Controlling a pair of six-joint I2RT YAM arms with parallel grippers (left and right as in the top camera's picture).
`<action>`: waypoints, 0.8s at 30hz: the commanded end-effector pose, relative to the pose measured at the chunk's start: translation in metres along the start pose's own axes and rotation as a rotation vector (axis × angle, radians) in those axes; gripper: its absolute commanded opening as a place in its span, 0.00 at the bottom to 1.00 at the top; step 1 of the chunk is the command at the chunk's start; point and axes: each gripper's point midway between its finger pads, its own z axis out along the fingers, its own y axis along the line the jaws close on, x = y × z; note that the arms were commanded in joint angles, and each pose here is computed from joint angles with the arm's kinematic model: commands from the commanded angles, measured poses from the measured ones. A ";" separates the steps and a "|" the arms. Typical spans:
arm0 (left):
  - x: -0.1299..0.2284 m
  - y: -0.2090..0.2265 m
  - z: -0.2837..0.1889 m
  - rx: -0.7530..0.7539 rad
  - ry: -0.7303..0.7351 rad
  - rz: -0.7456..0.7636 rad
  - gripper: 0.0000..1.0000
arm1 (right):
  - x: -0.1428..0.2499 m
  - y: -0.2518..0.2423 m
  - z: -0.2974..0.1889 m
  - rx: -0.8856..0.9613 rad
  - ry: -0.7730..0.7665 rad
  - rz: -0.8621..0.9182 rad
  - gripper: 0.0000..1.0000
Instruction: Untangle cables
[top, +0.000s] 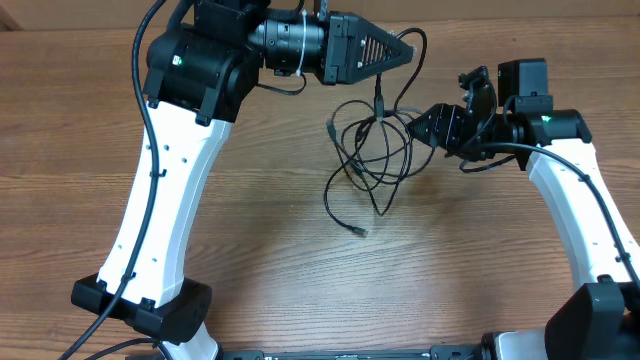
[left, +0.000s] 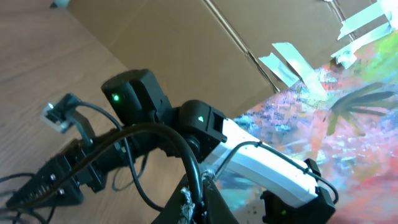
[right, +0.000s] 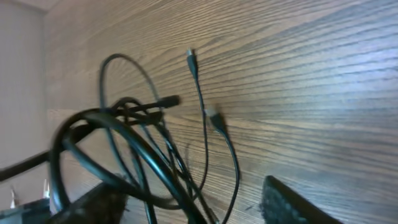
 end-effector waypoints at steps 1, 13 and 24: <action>0.001 -0.021 -0.010 0.029 -0.002 0.018 0.04 | -0.001 0.004 0.001 -0.014 -0.003 -0.057 0.60; -0.009 -0.007 -0.033 -0.009 -0.046 -0.050 0.04 | 0.006 -0.018 0.000 0.101 0.015 0.023 0.04; 0.028 0.162 -0.180 -0.976 -0.162 -0.298 0.04 | 0.007 -0.007 -0.031 0.143 -0.040 0.057 0.04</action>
